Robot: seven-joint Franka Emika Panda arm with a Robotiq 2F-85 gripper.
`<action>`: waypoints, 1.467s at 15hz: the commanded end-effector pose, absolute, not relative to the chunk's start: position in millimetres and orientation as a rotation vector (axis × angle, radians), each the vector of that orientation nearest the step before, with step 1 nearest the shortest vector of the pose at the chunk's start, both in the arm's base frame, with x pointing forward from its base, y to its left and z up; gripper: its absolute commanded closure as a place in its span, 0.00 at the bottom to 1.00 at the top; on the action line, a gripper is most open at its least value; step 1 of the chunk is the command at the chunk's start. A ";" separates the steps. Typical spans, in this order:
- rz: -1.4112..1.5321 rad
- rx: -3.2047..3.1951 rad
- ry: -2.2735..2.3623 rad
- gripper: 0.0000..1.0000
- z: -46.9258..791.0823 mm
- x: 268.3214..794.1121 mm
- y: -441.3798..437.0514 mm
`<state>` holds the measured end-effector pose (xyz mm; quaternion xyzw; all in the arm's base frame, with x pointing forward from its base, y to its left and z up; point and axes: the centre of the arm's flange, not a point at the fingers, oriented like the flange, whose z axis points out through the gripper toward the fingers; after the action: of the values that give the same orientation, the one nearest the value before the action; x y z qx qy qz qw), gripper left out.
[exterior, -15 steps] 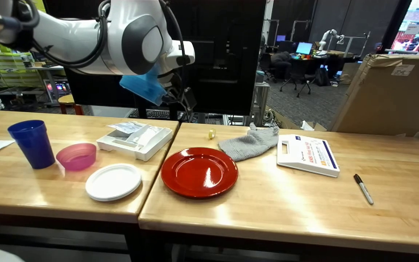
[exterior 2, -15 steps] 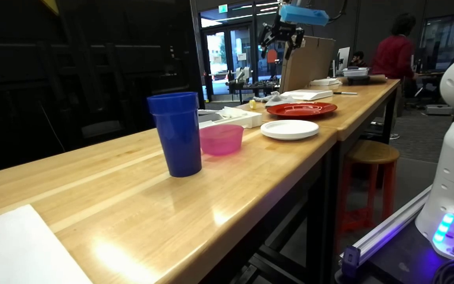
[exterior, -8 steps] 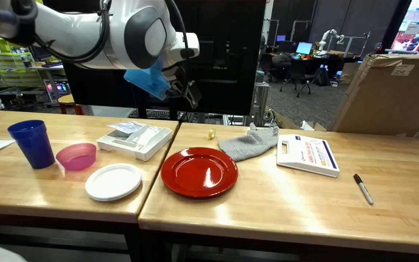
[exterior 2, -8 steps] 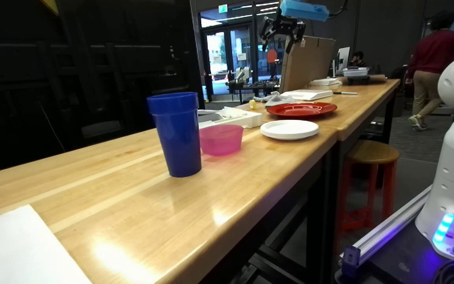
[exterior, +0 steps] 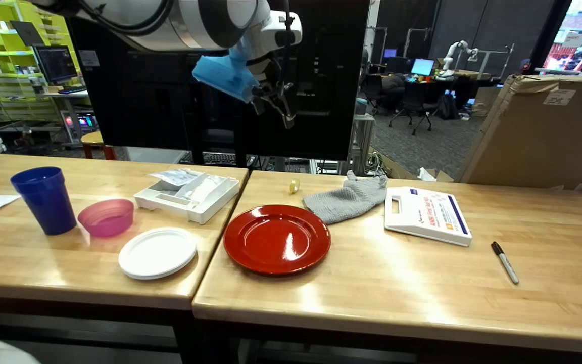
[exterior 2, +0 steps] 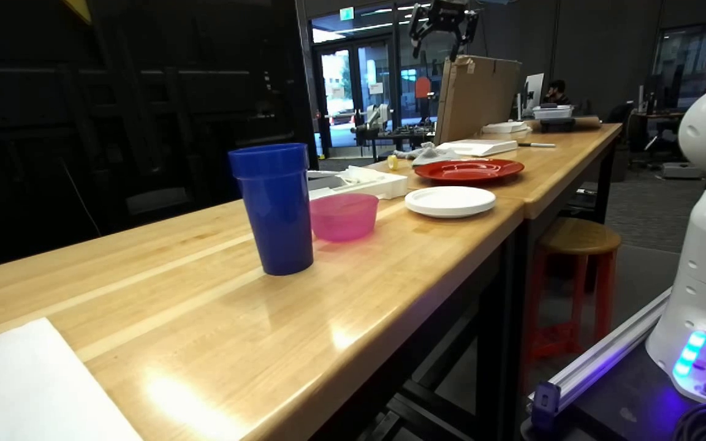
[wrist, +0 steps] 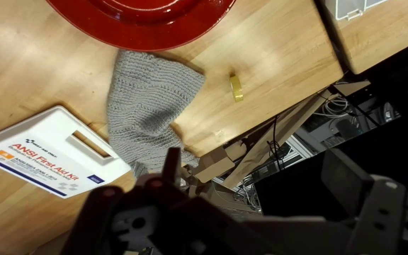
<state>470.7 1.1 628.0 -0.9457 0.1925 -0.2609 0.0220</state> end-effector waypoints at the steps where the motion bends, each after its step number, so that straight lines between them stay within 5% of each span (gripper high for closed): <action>1: -0.766 -2.959 0.596 0.00 649.8 506.8 -12.9; 22: -0.648 -2.976 0.702 0.00 574.3 622.6 -90.0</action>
<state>607.6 -85.5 576.5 -0.9527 0.2249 -0.2044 0.0038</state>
